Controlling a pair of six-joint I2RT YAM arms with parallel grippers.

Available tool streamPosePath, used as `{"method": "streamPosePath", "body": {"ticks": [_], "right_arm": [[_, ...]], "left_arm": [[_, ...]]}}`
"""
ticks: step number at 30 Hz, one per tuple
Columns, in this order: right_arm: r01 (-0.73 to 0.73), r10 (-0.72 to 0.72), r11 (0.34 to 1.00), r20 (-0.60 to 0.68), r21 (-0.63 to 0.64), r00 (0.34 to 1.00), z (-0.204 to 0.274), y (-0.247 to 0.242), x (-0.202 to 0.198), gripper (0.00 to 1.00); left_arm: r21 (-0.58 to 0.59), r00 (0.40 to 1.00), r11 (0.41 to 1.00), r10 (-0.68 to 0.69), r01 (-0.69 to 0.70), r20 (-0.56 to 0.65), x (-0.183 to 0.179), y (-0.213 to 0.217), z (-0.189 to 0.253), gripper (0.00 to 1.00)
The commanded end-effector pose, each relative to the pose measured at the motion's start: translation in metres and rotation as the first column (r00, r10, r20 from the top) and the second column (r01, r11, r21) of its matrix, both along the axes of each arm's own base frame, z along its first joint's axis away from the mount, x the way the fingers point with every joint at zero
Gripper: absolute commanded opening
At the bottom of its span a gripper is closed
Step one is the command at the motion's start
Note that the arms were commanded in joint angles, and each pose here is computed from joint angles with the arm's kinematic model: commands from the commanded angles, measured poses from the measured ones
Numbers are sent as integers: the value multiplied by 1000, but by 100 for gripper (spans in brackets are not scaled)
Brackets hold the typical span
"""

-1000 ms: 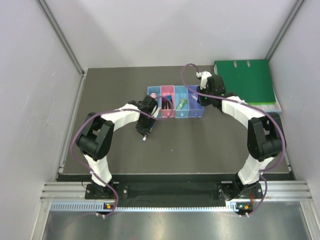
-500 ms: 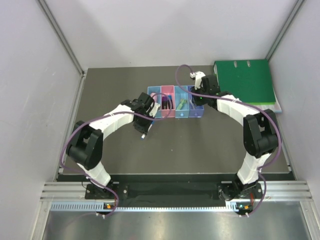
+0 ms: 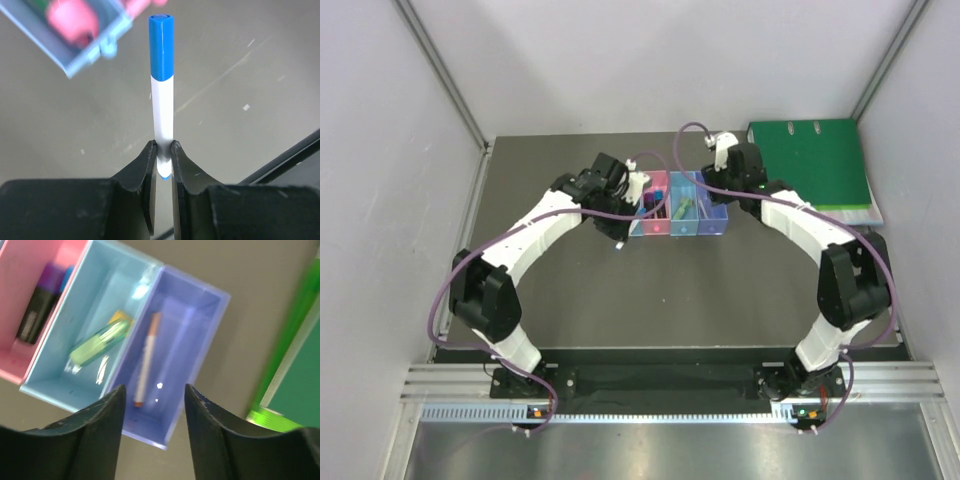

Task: Sort the stationery into containers
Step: Pick up the pen from the center of the board.

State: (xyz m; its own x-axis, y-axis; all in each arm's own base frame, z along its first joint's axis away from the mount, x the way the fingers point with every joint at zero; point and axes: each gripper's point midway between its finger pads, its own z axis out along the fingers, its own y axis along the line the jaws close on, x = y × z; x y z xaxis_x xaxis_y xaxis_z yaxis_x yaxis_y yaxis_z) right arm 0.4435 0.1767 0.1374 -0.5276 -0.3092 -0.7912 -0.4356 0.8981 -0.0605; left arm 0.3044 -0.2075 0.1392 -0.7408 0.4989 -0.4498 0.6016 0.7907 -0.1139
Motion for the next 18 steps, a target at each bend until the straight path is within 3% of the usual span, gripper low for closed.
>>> {"method": "streamPosePath", "body": {"ticks": [1,6,10,13,15,18], "right_arm": [[197,-184,980,259,-25,948,97,-36,22,56],[336,-309,941,326,-29,893,127,-85,29,65],[395,-373,919,302,-12,877,136,-118,30,74],[407,-392,913,285,7,874,137,-134,30,83],[410,-395,912,284,8,874,138,-140,30,96],[398,-386,917,280,14,879,138,-142,27,100]], "left_arm": [[-156,990,984,-65,85,124,14,-28,57,0],[-309,972,942,-58,129,228,48,-67,88,0],[-427,976,892,-64,149,208,69,-104,96,0],[-484,975,860,-61,159,212,92,-133,91,0],[-527,970,831,-57,178,238,101,-152,101,0],[-579,969,793,-55,190,242,114,-176,101,0]]}}
